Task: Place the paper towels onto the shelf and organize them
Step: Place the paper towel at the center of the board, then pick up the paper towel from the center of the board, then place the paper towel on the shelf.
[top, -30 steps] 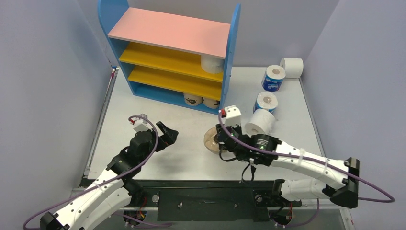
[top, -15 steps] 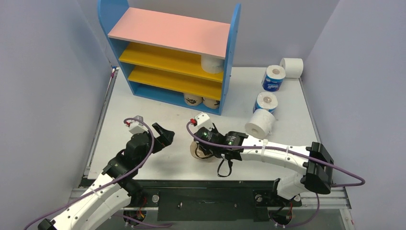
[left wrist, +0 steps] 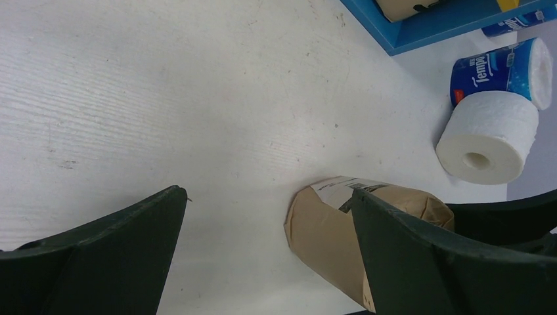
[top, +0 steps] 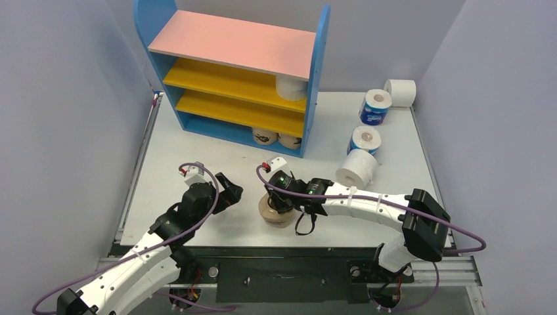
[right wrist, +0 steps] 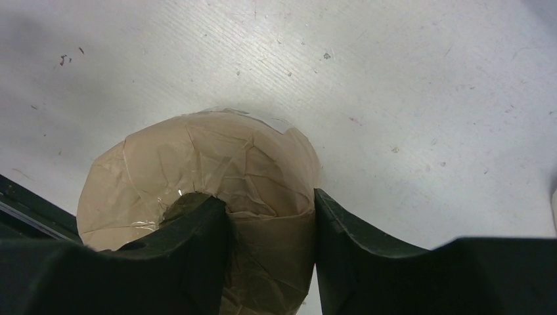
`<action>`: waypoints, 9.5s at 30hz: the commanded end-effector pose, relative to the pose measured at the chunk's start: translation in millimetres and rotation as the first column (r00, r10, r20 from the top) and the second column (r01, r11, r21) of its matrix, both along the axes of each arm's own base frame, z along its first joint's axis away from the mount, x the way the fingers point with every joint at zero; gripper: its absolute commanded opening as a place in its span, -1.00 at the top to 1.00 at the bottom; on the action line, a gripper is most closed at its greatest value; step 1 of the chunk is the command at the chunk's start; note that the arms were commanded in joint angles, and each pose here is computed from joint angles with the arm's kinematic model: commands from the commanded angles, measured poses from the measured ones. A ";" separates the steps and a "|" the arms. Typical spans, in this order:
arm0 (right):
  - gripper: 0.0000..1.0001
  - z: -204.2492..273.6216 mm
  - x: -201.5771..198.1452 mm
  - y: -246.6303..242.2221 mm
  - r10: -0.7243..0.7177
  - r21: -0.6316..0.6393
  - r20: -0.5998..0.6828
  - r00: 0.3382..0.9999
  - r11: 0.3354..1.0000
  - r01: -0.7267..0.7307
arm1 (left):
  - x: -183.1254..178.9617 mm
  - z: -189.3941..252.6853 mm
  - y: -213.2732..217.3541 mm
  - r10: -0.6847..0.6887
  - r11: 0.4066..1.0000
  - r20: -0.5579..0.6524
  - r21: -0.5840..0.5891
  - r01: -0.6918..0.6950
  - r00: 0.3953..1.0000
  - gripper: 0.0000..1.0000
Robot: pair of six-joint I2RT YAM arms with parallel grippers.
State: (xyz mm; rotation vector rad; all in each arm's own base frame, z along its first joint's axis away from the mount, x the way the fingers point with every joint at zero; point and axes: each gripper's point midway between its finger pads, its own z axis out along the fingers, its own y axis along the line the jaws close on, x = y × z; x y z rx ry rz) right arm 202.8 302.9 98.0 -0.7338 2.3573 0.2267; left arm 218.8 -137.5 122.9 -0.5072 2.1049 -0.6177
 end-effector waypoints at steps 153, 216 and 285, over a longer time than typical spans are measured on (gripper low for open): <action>-0.51 24.1 26.0 -159.2 -0.567 0.385 0.171 0.806 0.791 0.475 | 190.3 59.9 61.6 0.455 0.890 -0.087 0.071 -0.450 0.886 0.33; -0.50 25.2 34.3 -177.6 -0.596 0.313 0.226 0.770 0.794 0.522 | 272.6 48.8 31.2 0.465 0.883 -0.017 0.088 -0.461 0.885 0.31; -0.49 24.4 29.3 -174.8 -0.581 0.349 0.210 0.786 0.796 0.495 | 151.7 -3.8 49.6 0.348 0.937 -0.034 0.043 -0.347 0.937 -0.39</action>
